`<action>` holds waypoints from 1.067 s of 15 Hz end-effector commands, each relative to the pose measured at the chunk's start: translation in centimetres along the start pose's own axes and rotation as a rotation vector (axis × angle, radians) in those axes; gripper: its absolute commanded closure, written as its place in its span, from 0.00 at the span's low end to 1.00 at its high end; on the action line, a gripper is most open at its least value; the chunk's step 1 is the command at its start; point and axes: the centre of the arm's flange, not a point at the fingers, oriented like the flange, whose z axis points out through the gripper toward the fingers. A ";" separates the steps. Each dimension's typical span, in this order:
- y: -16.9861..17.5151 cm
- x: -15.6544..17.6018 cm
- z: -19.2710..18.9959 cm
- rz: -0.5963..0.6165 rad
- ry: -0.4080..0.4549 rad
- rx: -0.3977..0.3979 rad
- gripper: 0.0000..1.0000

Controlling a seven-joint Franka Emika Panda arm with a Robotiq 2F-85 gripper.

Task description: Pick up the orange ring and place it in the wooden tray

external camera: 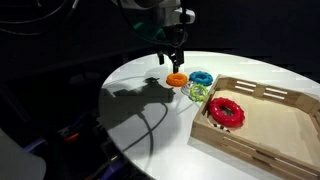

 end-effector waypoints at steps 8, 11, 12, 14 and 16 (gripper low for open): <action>-0.1 1.2 2.3 -0.007 0.001 0.011 0.00; -0.1 0.4 2.5 0.000 0.003 0.010 0.00; -0.1 0.5 2.5 0.000 0.004 0.011 0.00; -0.2 0.5 2.2 -0.006 0.025 -0.004 0.00; -0.2 0.6 2.3 -0.011 0.031 -0.004 0.00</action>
